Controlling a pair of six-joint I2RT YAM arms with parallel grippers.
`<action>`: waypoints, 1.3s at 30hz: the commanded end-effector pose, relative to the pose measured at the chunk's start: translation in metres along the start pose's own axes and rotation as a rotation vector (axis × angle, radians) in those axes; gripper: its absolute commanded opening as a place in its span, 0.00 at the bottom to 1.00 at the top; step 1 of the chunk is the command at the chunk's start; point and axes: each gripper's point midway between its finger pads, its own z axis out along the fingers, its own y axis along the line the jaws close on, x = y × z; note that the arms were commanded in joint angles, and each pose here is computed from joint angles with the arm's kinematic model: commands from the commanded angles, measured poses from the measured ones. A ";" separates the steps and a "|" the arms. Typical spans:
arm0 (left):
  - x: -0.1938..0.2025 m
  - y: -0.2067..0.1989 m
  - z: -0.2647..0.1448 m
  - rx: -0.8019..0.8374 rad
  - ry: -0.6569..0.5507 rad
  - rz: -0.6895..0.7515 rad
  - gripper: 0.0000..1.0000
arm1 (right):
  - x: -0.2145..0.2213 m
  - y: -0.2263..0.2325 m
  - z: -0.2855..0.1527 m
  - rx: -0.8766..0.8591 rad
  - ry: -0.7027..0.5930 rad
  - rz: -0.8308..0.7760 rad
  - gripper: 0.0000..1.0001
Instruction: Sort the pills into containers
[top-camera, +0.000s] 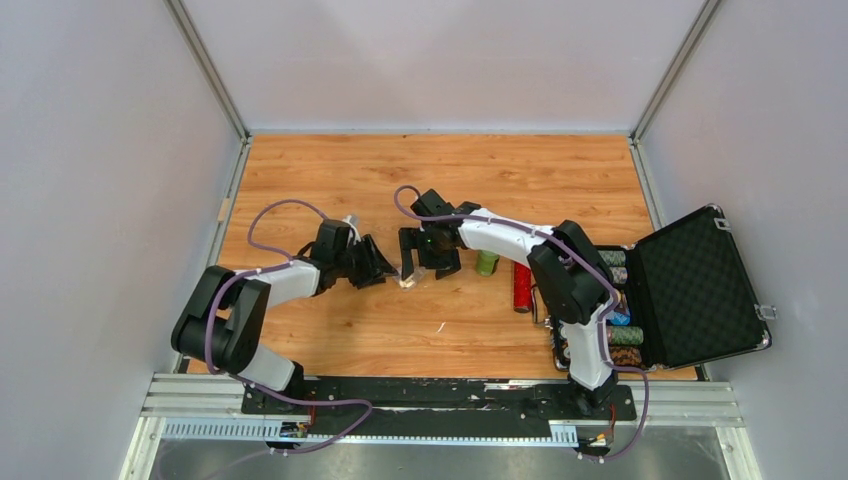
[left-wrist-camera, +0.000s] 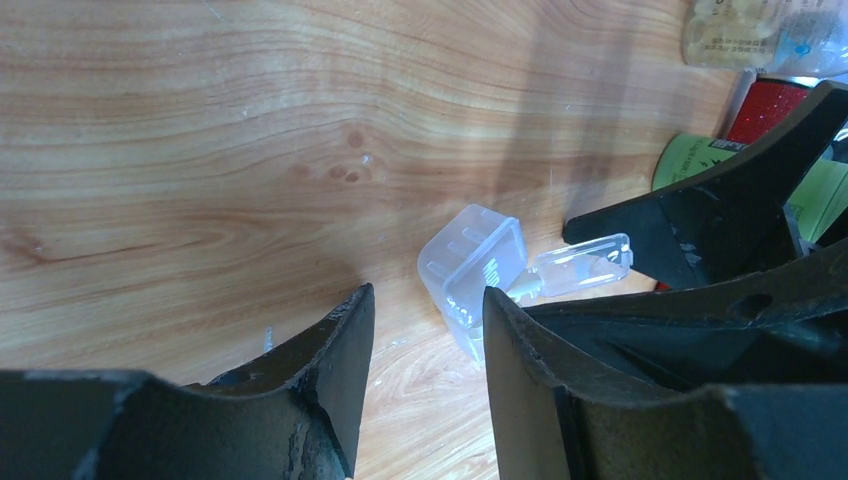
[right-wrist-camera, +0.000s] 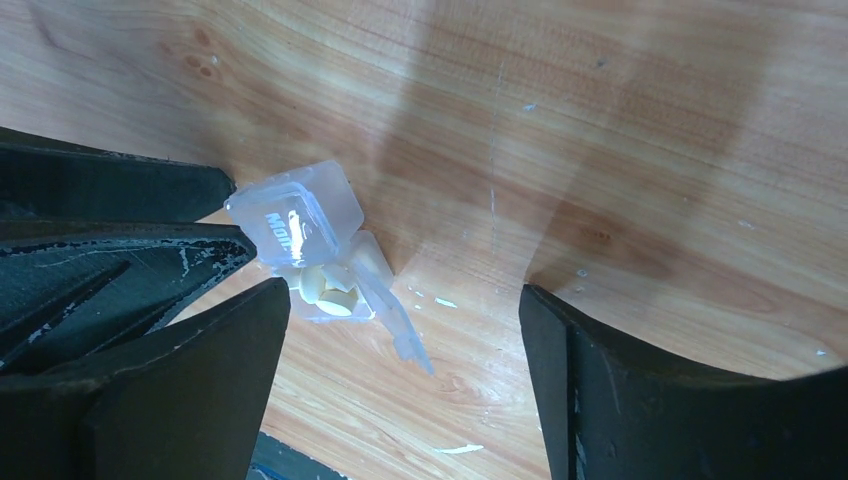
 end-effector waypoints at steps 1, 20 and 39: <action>-0.002 0.000 0.003 -0.013 0.018 -0.036 0.52 | -0.011 0.006 0.005 0.034 -0.049 -0.008 0.87; 0.011 0.021 0.003 -0.109 0.068 -0.066 0.42 | -0.003 -0.002 0.012 0.105 -0.044 -0.026 0.76; 0.001 0.003 0.005 -0.053 0.054 -0.095 0.49 | -0.008 0.016 -0.009 0.009 -0.059 0.038 0.78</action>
